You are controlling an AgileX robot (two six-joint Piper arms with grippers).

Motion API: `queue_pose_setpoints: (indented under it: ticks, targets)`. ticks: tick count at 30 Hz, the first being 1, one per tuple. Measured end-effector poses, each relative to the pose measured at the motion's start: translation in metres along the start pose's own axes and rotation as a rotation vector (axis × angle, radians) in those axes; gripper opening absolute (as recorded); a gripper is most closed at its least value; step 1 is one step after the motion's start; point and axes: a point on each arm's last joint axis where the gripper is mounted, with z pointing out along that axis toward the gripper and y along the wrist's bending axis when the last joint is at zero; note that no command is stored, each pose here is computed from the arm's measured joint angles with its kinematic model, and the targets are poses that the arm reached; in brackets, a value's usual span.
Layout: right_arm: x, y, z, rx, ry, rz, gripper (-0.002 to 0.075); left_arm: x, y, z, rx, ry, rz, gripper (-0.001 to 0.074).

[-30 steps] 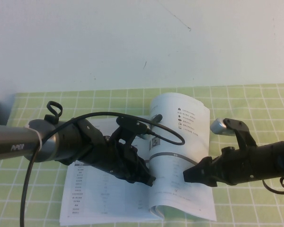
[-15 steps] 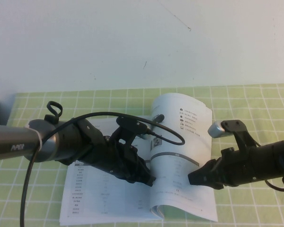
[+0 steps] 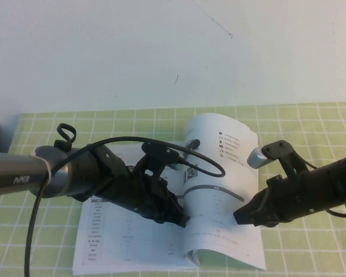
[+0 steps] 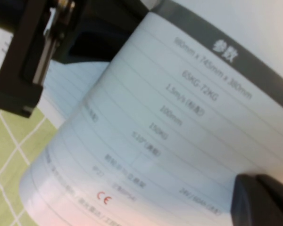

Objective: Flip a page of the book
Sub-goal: Open the closed book

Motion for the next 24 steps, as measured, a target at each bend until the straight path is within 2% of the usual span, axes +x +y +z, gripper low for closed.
queue_pose_setpoints:
  ticks: [24]
  targets:
    - [-0.011, 0.004, -0.006, -0.022, 0.024, -0.066, -0.0002, 0.0, 0.0, 0.0, 0.0, 0.0, 0.0, -0.0002]
